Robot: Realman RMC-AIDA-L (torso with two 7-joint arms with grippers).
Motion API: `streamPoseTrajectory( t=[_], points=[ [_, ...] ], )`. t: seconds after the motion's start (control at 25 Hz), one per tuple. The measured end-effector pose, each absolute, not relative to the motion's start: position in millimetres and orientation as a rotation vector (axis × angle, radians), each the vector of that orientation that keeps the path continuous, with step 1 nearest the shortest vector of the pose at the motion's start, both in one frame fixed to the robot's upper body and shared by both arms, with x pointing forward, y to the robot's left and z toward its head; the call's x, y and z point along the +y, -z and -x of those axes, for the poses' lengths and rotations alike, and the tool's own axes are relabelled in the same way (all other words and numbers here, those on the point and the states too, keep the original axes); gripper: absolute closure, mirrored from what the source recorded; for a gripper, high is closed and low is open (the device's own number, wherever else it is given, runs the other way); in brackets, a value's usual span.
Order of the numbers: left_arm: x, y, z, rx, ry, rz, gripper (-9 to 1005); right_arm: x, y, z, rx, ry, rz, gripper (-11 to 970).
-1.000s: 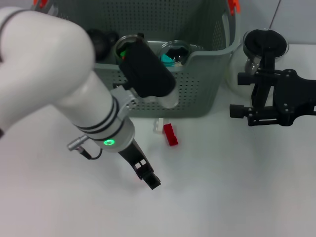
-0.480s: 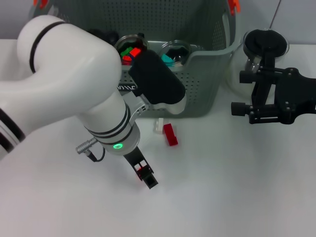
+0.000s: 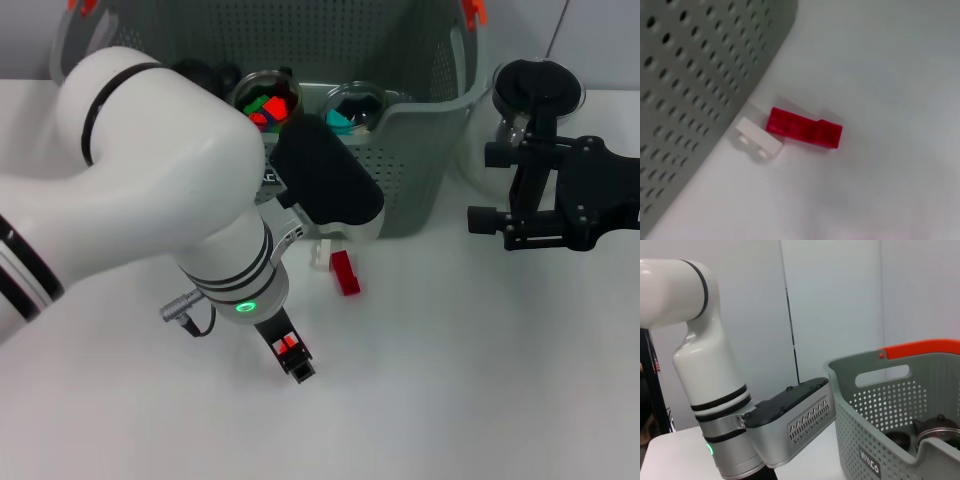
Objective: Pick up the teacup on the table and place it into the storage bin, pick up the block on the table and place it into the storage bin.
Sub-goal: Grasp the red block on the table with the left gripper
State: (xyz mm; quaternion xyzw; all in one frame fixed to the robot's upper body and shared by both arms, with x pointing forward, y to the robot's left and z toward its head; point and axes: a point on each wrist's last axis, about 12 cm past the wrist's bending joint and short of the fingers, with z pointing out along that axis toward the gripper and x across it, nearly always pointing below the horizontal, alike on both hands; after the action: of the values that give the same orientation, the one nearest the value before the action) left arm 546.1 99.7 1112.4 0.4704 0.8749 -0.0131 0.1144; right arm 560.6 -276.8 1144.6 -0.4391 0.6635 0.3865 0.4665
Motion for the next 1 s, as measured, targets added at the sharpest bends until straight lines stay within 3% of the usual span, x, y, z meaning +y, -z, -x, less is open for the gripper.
streamPoseTrajectory(
  t=[0.56,0.92,1.0],
  points=[
    [95.0,-1112.7,-544.9,2.562,0.014,-1.382,408,-277.0,-1144.7,-560.5,1.626,-0.947,1.079,32],
    [94.9,-1112.5,-544.6,2.565,0.012,-1.385,703,-277.1,-1144.7,-560.5,1.626,-0.947,1.079,32],
    [94.9,-1112.3,-544.1,2.566,0.01,-1.389,725,-277.1,-1144.7,-560.5,1.626,-0.947,1.079,32]
  ],
)
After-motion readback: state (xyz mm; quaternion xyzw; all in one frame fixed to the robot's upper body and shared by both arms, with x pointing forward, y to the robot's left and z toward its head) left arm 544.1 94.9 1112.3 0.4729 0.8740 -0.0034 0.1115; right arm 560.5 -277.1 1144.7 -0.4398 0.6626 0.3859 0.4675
